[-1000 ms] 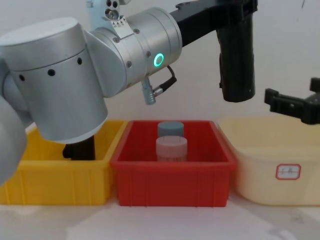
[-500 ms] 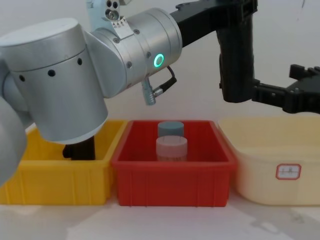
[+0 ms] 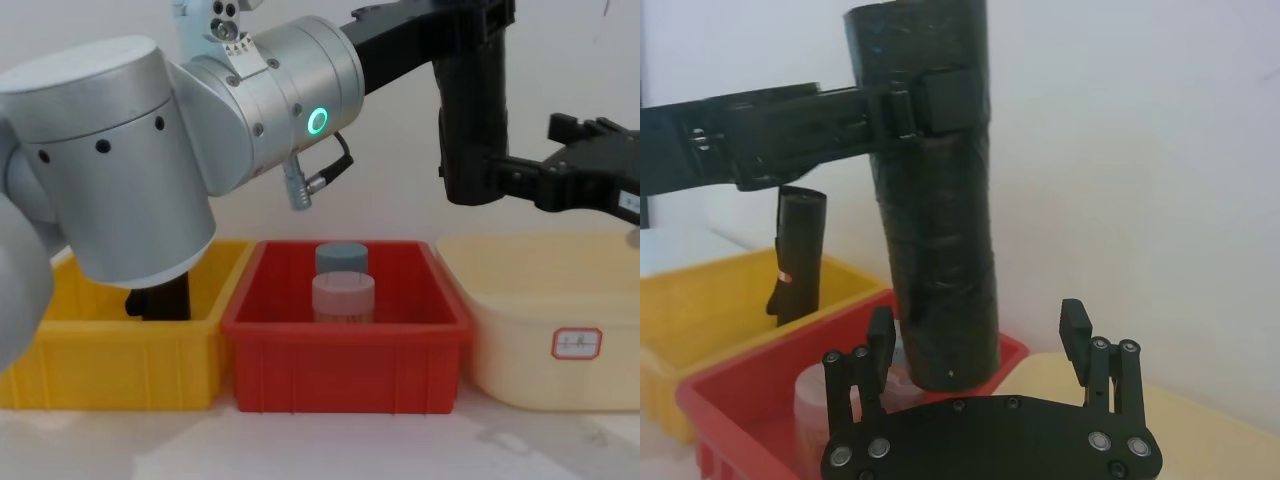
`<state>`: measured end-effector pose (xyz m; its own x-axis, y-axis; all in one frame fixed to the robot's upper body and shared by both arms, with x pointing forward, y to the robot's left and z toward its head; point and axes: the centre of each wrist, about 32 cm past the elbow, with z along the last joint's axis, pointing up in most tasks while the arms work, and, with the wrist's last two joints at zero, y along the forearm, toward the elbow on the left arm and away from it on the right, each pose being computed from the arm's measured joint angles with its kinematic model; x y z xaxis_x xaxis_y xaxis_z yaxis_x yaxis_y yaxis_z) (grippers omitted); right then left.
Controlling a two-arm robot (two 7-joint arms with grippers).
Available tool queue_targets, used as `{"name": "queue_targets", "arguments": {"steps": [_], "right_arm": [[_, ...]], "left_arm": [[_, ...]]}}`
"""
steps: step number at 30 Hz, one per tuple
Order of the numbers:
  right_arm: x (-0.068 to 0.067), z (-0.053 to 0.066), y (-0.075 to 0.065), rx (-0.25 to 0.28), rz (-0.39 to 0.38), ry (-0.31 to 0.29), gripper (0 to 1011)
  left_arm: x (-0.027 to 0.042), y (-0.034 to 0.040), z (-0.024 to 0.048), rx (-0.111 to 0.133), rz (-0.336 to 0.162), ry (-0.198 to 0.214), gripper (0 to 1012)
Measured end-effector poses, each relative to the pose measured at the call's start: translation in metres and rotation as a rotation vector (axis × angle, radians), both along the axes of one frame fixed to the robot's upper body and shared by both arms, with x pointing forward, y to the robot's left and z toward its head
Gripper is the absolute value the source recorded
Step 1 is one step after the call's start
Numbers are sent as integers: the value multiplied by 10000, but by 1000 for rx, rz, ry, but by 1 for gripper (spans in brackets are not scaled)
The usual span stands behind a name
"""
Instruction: Pick up the garbage bag with the one hand and transfer it to the other hand.
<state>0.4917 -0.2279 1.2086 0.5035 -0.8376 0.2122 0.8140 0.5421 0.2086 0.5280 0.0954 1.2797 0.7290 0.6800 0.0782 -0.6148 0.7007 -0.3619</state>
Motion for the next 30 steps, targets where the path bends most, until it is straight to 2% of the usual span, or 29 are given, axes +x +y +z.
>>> {"name": "queue_targets", "arguments": {"steps": [14,27,30], "right_arm": [[97,12,112,2,50,-2,1001],[176,28,200,5,57,7,1001],[194,32,218,4,55,13,945]], "left_arm": [[0,0,0,0,0,0,481],[0,0,0,0,0,0,481],[0,0,0,0,0,0,481]]}}
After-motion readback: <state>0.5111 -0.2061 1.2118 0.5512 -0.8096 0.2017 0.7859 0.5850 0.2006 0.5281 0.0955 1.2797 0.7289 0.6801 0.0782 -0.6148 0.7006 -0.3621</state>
